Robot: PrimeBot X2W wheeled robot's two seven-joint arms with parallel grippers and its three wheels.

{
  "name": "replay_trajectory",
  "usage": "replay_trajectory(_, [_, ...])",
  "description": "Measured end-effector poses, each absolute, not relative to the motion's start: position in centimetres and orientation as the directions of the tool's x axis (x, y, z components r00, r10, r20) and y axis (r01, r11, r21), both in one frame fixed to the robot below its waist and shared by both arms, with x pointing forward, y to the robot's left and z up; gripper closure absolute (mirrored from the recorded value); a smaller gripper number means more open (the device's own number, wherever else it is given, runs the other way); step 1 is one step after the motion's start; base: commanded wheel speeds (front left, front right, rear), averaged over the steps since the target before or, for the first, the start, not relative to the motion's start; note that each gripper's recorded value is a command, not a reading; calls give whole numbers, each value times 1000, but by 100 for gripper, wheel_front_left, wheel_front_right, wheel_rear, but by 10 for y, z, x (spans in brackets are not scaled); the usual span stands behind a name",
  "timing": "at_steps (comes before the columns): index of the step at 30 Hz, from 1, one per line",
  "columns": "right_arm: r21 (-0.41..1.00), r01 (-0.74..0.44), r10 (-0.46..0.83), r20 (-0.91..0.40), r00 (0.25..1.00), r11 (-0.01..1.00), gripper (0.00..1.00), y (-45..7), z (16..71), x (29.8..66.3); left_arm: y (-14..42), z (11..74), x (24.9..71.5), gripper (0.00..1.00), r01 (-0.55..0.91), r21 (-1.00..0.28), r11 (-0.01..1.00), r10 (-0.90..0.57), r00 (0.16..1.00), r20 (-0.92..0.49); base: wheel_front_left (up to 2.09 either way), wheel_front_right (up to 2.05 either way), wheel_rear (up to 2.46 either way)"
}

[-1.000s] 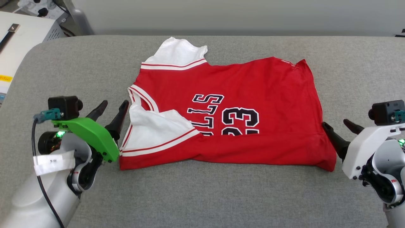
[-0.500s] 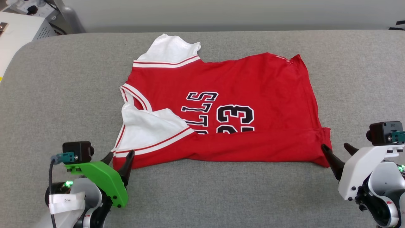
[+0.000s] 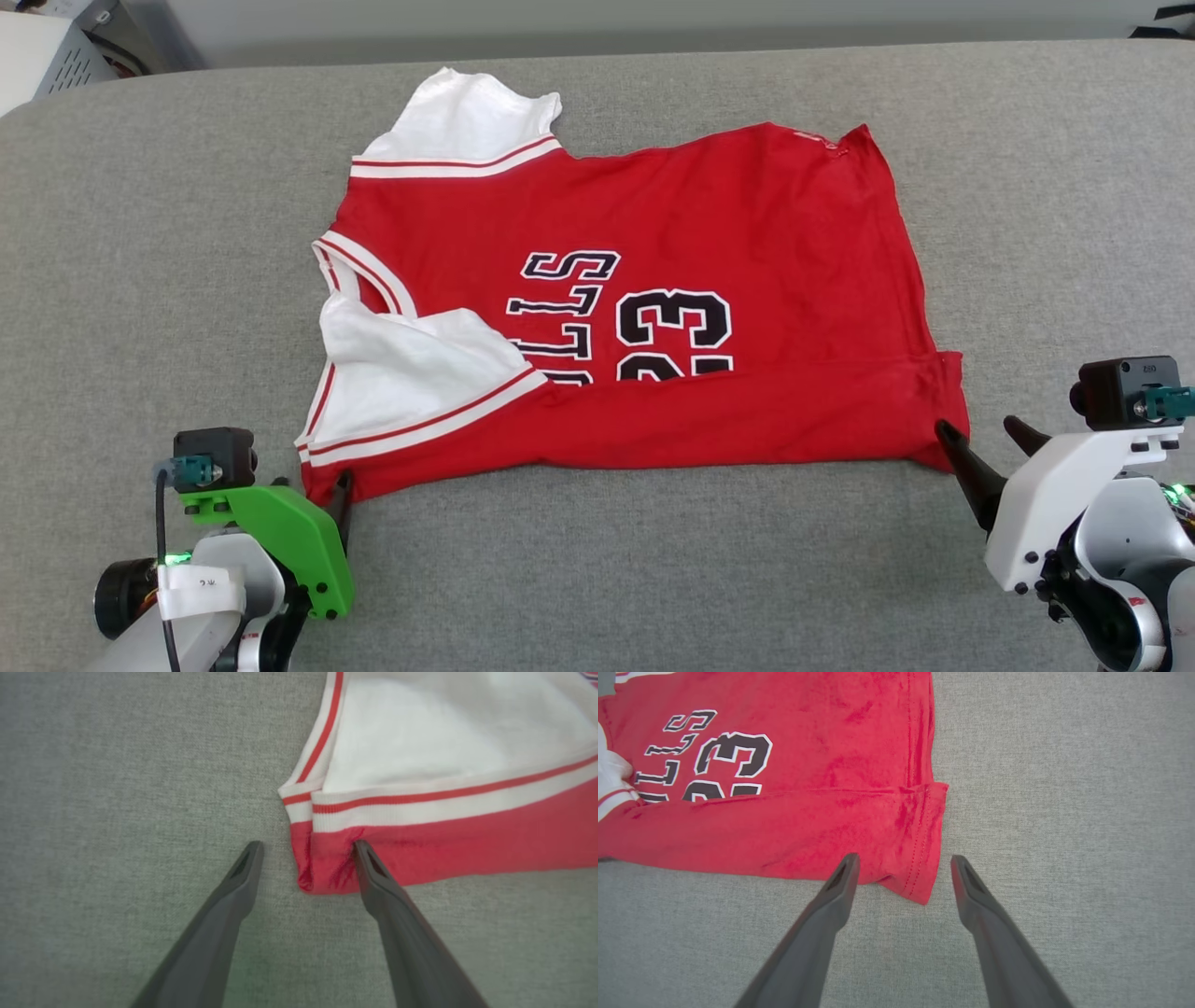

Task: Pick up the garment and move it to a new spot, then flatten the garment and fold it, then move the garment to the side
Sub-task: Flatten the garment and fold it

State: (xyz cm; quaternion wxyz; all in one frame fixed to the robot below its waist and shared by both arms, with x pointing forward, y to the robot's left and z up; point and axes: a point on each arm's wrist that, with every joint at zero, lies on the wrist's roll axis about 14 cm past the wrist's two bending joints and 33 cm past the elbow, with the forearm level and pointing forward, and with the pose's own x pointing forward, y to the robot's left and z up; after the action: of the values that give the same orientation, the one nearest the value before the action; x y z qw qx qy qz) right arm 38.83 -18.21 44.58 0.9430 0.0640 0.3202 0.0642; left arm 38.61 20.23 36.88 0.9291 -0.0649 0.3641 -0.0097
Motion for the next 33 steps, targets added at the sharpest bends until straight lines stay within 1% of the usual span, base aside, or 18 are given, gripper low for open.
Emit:
replay_trajectory(5, [156, -78, 157, -604, 781, 985, 0, -183, 442, 388, 203, 361, 386, 0, -28, -126, 992, -69, 709, -701, 0, 0, 0])
replay_trajectory(6, [155, -78, 157, -606, 780, 985, 0, -182, 442, 389, 202, 360, 386, 34, -20, -130, 991, -79, 701, -709, 0, 0, 0])
replay_trajectory(7, [154, -78, 157, -607, 779, 985, 0, -182, 441, 389, 200, 360, 387, 80, -11, -135, 991, -89, 700, -709, 0, 0, 0])
replay_trajectory(8, [150, -81, 156, -609, 777, 985, 0, -182, 440, 390, 197, 361, 389, 100, 8, -156, 988, -117, 698, -707, 0, 0, 0])
replay_trajectory(11, [141, -85, 155, -614, 774, 986, 0, -182, 439, 390, 189, 362, 390, 100, 42, -188, 981, -164, 694, -701, 0, 0, 0])
replay_trajectory(14, [131, -89, 151, -618, 771, 987, 0, -183, 440, 390, 184, 366, 391, 100, 52, -219, 974, -190, 708, -680, 0, 0, 0])
replay_trajectory(18, [99, -77, 122, -641, 758, 992, 0, -190, 436, 387, 182, 377, 392, 100, 50, -247, 968, -203, 738, -643, 0, 0, 0])
replay_trajectory(22, [76, -49, 87, -672, 735, 996, 0, -198, 426, 384, 177, 397, 394, 100, 59, -280, 958, -218, 785, -580, 0, 0, 0])
replay_trajectory(27, [109, -32, 99, -700, 708, 994, 0, -192, 413, 388, 177, 416, 395, 100, 65, -290, 955, -218, 817, -533, 0, 0, 0])
replay_trajectory(33, [117, -33, 108, -733, 672, 993, 0, -186, 394, 394, 176, 422, 394, 100, 69, -295, 953, -221, 825, -520, 0, 0, 0])
